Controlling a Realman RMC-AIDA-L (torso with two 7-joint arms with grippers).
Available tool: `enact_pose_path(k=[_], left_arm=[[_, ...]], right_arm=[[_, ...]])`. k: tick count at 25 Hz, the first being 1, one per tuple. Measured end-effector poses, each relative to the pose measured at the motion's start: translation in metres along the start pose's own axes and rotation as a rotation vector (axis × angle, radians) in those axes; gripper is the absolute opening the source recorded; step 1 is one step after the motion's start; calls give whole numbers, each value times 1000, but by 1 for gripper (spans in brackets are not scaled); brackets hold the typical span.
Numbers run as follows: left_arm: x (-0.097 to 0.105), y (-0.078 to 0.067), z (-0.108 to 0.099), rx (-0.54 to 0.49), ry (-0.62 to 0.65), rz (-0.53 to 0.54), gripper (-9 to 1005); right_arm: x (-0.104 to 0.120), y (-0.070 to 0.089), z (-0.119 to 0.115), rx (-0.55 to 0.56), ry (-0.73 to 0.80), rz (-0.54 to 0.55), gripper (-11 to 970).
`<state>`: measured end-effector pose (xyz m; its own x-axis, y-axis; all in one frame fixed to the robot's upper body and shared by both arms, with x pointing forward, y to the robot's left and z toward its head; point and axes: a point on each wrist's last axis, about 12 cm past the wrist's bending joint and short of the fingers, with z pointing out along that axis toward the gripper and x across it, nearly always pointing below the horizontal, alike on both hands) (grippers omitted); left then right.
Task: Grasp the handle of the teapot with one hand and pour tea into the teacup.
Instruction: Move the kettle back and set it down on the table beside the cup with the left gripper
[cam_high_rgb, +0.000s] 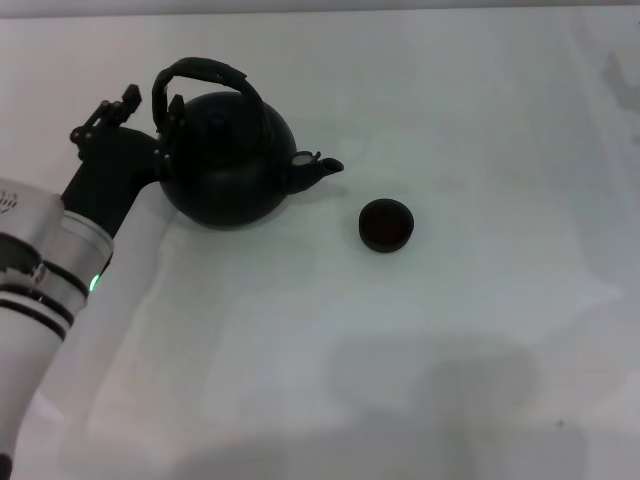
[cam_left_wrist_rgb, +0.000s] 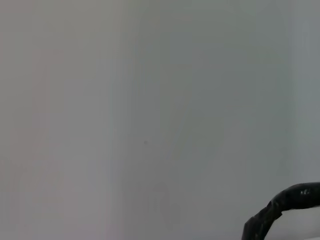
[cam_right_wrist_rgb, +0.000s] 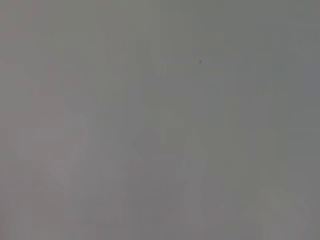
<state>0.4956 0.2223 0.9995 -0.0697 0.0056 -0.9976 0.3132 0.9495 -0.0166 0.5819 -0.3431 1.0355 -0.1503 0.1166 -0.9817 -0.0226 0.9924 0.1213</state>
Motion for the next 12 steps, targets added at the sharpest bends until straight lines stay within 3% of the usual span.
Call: enact_pose_path(k=[2, 7, 12], left_arm=[[0, 1, -5, -7, -16, -2, 491], [1, 1, -21, -18, -60, -20, 728], [5, 10, -48, -91, -108, -118, 743]], right_arm=[[0, 0, 0, 1, 0, 2, 844], [0, 0, 0, 1, 0, 3, 845], [0, 1, 0, -5, -2, -1, 845]])
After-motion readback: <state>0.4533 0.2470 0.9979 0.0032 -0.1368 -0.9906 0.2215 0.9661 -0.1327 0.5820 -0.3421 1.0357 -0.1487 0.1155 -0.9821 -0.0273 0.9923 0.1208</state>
